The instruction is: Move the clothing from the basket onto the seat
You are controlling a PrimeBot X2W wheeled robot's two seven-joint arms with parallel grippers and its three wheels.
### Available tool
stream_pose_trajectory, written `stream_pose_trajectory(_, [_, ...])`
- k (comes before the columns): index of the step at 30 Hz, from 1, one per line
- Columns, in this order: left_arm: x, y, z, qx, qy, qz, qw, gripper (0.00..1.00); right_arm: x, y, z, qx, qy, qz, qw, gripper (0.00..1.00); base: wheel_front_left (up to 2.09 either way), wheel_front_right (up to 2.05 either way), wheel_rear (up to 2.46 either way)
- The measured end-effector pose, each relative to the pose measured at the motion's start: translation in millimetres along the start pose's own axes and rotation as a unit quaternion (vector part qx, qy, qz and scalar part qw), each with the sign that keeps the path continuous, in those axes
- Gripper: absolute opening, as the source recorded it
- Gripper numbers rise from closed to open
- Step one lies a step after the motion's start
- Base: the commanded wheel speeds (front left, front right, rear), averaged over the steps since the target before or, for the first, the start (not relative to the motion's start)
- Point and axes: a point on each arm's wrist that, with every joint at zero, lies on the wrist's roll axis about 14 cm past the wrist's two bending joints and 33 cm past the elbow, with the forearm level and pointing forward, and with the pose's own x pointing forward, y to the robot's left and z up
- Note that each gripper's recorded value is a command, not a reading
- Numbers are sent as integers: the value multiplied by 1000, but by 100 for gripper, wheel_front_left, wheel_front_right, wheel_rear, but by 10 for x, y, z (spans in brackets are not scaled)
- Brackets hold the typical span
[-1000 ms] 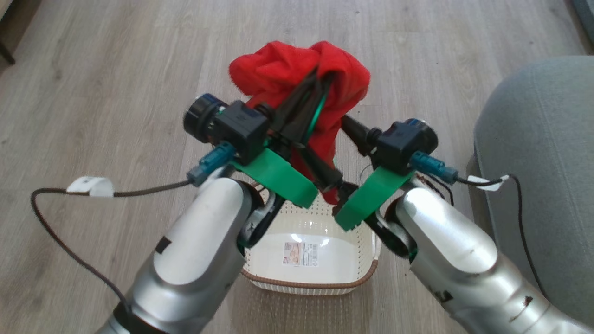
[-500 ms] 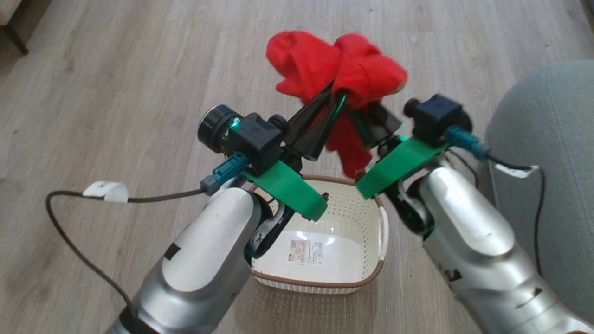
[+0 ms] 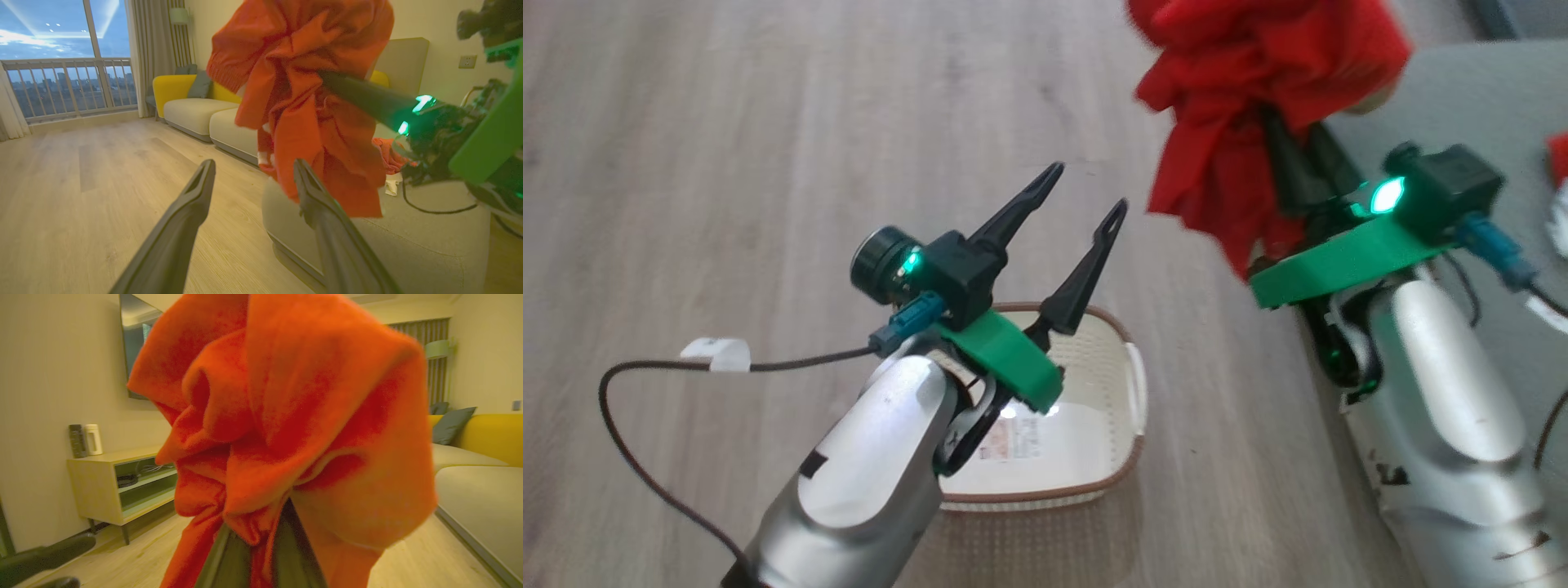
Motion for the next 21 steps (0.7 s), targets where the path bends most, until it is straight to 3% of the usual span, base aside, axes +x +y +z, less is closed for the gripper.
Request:
stream_pose_trajectory(10, [173,-447,-533,-24,54,-83,995,100,-649,-823,268,-61,-2,-117,991,0,0,0,0])
stream_pose_trajectory(21, [339,-1083,-898,-69,84,-165,980,100,-1555,-1392,585,-109,5,-241,964,0,0,0,0])
